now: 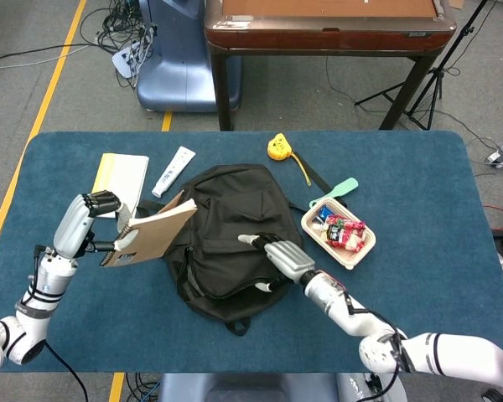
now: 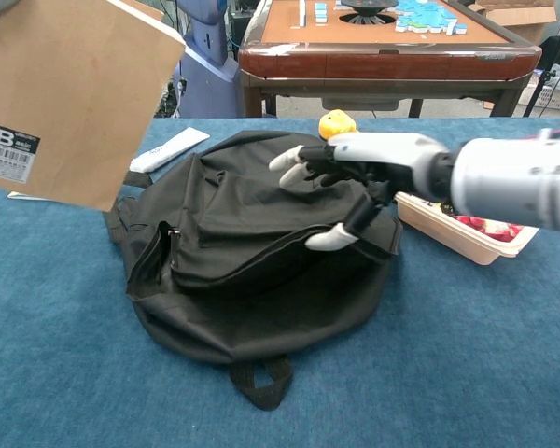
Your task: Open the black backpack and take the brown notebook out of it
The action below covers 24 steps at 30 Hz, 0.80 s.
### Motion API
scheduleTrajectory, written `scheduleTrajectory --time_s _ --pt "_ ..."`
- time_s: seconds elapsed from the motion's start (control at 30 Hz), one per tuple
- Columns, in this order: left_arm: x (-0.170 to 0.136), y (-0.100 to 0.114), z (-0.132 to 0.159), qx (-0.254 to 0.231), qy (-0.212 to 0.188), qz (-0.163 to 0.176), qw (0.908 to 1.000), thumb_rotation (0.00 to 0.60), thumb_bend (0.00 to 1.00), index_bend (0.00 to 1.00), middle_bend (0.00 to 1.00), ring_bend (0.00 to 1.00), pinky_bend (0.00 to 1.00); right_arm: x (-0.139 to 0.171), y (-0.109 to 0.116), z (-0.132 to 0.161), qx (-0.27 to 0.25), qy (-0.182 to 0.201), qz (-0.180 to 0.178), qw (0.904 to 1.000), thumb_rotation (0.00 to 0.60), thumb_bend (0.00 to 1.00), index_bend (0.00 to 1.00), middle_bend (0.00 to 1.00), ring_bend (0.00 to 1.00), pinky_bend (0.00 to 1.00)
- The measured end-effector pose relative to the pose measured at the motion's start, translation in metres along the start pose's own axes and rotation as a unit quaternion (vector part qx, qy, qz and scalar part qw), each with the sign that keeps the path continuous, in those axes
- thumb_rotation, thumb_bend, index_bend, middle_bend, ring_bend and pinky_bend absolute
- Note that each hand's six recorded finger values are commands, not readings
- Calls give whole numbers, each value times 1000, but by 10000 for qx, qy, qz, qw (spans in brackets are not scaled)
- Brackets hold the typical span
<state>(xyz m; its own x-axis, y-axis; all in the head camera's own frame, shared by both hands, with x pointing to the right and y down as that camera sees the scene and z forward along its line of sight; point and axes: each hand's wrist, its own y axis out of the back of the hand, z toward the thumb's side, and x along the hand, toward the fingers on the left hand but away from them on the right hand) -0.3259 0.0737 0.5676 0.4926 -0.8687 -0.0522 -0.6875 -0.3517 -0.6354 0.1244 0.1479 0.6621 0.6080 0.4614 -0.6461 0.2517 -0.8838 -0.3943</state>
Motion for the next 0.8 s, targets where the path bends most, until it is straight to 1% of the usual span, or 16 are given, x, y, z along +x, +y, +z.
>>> scheduleTrajectory --time_s 0.07,0.13,0.23,0.27,0.33,0.5,0.57,0.63,0.7,0.73,0.8 --pt "3 3 -5 120 100 24 9999 600 293 683 747 652 543 11 5 -2 71 30 -67 9999 600 263 0 108 14 77" --pt "7 4 -11 274 193 25 9994 600 293 681 748 652 543 21 11 -3 129 77 -222 9996 600 263 0 108 14 77" --pt "14 4 -21 606 295 -11 9977 600 293 680 747 652 543 38 24 -6 203 109 -543 9983 600 263 0 108 14 77" --pt "18 3 -26 801 322 -30 9963 600 293 680 748 652 542 43 29 -7 226 107 -647 9976 600 263 0 108 14 77" --pt "23 3 -31 990 351 -37 9945 600 293 680 747 651 542 57 39 -12 256 82 -874 9958 600 263 0 108 14 77" --pt "40 -2 -51 1634 470 -17 9854 600 293 680 747 652 545 86 59 -24 217 -34 -1289 9914 600 263 0 110 14 77" --pt "46 -6 -58 1957 499 -22 9794 600 293 679 747 651 547 93 64 -27 172 -67 -1404 9899 600 263 0 110 14 77" --pt "49 -14 -65 2248 533 -61 9729 600 292 668 746 646 549 100 69 -29 131 -97 -1528 9881 600 263 0 110 14 77" --pt "51 -30 -72 2537 597 -160 9653 600 288 649 740 637 552 107 73 -33 104 -131 -1638 9864 600 263 0 110 14 77" --pt "51 -44 -75 2632 642 -260 9623 600 285 638 728 632 555 109 75 -34 97 -149 -1675 9857 600 263 0 110 14 77" --pt "48 -63 -78 2700 714 -481 9590 600 283 615 692 621 561 114 78 -38 81 -211 -1750 9843 600 263 0 110 14 77"
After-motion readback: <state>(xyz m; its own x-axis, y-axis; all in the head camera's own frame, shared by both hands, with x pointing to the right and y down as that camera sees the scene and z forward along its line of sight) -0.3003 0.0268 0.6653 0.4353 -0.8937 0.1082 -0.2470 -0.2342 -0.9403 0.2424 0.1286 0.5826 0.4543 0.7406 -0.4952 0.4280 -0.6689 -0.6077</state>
